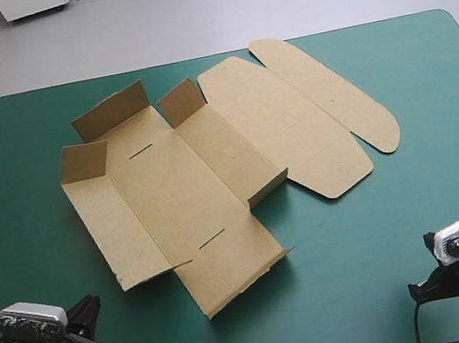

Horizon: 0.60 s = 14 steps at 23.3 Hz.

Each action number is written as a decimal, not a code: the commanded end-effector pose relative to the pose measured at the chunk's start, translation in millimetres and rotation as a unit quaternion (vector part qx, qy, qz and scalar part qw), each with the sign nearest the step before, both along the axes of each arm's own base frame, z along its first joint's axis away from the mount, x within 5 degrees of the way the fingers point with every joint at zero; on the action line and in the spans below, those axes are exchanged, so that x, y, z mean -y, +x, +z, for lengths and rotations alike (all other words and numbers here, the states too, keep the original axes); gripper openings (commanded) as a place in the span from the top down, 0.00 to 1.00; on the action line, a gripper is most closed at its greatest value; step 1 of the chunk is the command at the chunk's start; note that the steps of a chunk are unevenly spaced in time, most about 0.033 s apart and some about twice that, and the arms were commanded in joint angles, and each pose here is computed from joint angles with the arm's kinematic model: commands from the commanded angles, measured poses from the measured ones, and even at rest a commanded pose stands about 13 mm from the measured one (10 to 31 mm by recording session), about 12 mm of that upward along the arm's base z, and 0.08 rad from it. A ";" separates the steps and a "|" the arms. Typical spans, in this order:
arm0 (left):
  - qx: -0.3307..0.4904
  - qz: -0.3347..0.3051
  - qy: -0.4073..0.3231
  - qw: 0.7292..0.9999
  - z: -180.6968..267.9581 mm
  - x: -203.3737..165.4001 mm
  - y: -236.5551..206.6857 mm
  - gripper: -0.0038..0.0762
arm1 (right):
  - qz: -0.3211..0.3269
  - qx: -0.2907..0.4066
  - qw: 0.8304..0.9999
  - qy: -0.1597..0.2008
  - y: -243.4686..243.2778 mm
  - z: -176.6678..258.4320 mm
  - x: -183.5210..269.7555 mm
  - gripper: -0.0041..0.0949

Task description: Fold the box

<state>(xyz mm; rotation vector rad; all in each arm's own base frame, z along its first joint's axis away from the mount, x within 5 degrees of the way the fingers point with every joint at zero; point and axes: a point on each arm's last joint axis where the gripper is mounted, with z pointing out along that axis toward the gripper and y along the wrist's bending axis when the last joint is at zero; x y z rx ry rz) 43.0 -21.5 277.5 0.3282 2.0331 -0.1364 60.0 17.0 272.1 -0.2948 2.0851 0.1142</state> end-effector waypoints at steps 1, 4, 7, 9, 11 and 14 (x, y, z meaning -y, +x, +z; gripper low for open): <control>0.040 0.023 -0.009 0.999 28.0 -3.0 6.1 0.73 | -0.009 0.051 0.999 -0.008 9.5 27.1 1.7 0.97; 0.033 0.069 -0.036 0.996 43.6 -8.4 13.4 0.50 | -0.009 0.046 0.999 -0.026 18.8 39.6 2.4 0.92; 0.007 0.112 -0.063 0.992 56.3 -12.8 25.6 0.37 | -0.003 0.038 0.999 -0.037 33.1 51.8 1.4 0.80; -0.033 0.129 -0.079 0.988 66.8 -13.4 42.1 0.37 | -0.004 0.033 0.999 -0.037 51.0 65.2 0.2 0.65; -0.066 0.133 -0.089 0.985 73.7 -12.2 62.6 0.37 | -0.006 0.033 0.999 -0.035 72.7 77.4 -1.3 0.49; -0.127 0.131 -0.097 0.978 73.9 -9.5 96.9 0.37 | -0.005 0.017 0.999 -0.034 104.4 95.0 -4.0 0.39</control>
